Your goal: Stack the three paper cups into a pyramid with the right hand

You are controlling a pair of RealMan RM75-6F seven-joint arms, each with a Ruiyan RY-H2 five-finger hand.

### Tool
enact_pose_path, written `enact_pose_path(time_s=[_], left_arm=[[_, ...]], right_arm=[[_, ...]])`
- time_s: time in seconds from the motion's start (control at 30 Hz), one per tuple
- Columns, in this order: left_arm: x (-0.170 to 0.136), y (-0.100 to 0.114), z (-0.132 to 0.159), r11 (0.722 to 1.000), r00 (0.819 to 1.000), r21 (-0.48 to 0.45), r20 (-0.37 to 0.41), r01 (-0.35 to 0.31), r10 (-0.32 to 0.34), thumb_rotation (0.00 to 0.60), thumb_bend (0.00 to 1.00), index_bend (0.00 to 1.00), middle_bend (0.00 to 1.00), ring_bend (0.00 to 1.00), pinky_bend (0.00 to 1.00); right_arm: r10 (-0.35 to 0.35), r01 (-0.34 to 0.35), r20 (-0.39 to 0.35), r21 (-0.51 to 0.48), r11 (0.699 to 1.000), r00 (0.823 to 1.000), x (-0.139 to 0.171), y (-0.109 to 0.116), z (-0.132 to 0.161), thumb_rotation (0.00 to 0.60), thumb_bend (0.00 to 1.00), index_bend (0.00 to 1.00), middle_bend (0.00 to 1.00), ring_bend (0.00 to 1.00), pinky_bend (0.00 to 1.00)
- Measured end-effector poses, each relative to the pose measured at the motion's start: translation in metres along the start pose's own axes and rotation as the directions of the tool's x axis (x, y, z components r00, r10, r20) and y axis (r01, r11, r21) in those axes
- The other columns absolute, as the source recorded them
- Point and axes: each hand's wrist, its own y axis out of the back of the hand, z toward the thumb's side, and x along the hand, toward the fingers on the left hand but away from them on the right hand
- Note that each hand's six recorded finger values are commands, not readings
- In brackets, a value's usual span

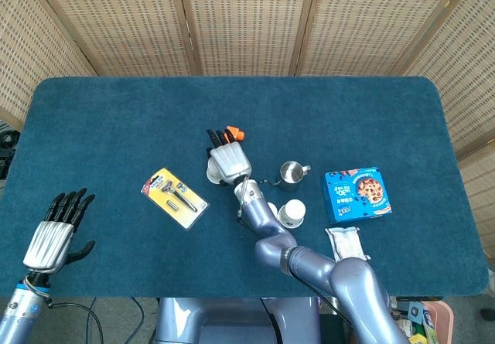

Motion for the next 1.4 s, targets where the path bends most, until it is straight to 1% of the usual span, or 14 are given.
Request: enact_pose_path(time_s=[0.27, 0.43, 0.73, 1.03, 1.23, 1.4], left_arm=[[-0.001, 0.001, 0.0, 1.0, 1.0, -0.001, 0.002, -0.004, 0.004, 0.6, 0.28, 0.02, 0.0, 0.0, 0.0], [-0.002, 0.003, 0.001, 1.0, 1.0, 0.001, 0.007, -0.009, 0.009, 0.6, 0.28, 0.02, 0.0, 0.0, 0.0], [-0.004, 0.003, 0.004, 1.0, 1.0, 0.004, 0.016, -0.009, 0.009, 0.6, 0.29, 0.02, 0.0, 0.0, 0.0], [-0.008, 0.005, 0.009, 1.0, 0.999, 0.001, 0.036, -0.016, 0.016, 0.6, 0.28, 0.02, 0.0, 0.0, 0.0], [-0.01, 0.006, 0.009, 1.0, 0.999, -0.001, 0.034, -0.016, 0.016, 0.6, 0.29, 0.02, 0.0, 0.0, 0.0], [-0.012, 0.008, 0.011, 1.0, 0.999, -0.002, 0.037, -0.025, 0.025, 0.6, 0.29, 0.02, 0.0, 0.0, 0.0]], right_arm=[[-0.01, 0.01, -0.008, 0.003, 1.0, 1.0, 0.003, 0.001, 0.001, 0.6, 0.07, 0.48, 0.02, 0.0, 0.0], [-0.014, 0.014, -0.017, 0.009, 1.0, 1.0, 0.007, 0.003, 0.004, 0.6, 0.07, 0.48, 0.02, 0.0, 0.0], [-0.051, 0.051, -0.033, 0.022, 0.998, 0.998, 0.016, 0.018, 0.007, 0.6, 0.07, 0.48, 0.02, 0.0, 0.0], [-0.118, 0.121, -0.054, 0.046, 0.992, 0.992, 0.036, 0.051, 0.008, 0.6, 0.07, 0.48, 0.02, 0.0, 0.0], [-0.164, 0.169, -0.066, 0.073, 0.983, 0.984, 0.064, 0.079, 0.008, 0.6, 0.07, 0.48, 0.01, 0.0, 0.0], [-0.195, 0.201, -0.065, 0.114, 0.973, 0.979, 0.097, 0.103, 0.001, 0.6, 0.07, 0.48, 0.01, 0.0, 0.0]])
